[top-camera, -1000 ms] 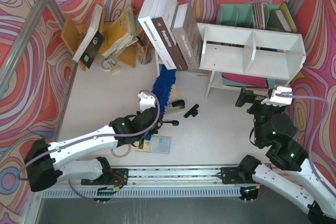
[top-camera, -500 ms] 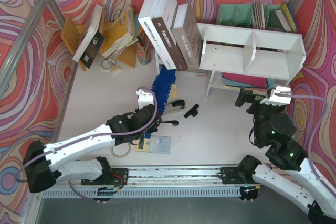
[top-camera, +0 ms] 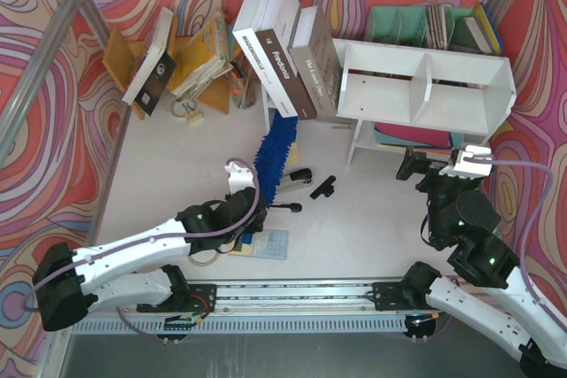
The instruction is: Dust the bookshelf with a duster
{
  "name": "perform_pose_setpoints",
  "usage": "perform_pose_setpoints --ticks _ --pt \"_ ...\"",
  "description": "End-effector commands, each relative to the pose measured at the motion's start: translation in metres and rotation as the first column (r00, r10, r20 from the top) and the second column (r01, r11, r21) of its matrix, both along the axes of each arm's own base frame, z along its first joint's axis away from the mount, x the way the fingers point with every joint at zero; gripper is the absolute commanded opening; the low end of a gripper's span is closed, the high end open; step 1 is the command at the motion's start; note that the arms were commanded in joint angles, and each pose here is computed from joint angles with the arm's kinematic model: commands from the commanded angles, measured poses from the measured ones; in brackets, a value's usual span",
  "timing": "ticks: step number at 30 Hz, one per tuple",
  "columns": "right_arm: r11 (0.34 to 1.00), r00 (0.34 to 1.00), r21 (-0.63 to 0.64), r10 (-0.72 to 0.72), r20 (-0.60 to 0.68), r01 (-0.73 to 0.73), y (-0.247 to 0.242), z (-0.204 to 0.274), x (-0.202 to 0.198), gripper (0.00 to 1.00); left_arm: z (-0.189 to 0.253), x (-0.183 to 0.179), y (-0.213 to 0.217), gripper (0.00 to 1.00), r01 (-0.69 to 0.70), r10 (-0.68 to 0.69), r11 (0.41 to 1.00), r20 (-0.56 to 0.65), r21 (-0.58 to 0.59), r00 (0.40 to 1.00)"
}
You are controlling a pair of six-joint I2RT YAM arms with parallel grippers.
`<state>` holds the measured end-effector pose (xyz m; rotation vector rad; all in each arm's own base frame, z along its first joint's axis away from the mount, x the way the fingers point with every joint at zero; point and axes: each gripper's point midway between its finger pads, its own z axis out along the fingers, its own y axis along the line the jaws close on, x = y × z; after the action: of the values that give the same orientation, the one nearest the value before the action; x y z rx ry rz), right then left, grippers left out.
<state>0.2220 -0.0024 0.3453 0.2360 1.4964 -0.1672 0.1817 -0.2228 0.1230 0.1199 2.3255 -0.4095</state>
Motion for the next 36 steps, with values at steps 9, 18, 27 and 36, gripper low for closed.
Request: perform_pose_setpoints --ticks 9,18,27,36 --pt "1.000 1.000 0.004 -0.007 0.003 0.007 0.000 0.001 0.001 0.99 0.004 0.021 0.013 0.00 -0.130 0.128 0.991 0.045 0.034 0.991" --pt "1.000 1.000 0.007 -0.007 0.005 0.007 -0.001 0.001 0.000 0.99 0.058 0.033 0.017 0.00 -0.135 0.138 0.990 0.172 -0.034 0.975" --pt "1.000 1.000 0.002 -0.009 0.003 0.009 -0.001 0.000 0.000 0.99 -0.006 0.020 0.007 0.00 -0.140 0.140 0.990 0.023 0.005 0.990" --pt "1.000 1.000 -0.003 -0.010 -0.001 0.010 0.000 -0.001 0.002 0.99 -0.041 0.010 0.003 0.00 -0.141 0.144 0.989 -0.076 0.042 0.987"
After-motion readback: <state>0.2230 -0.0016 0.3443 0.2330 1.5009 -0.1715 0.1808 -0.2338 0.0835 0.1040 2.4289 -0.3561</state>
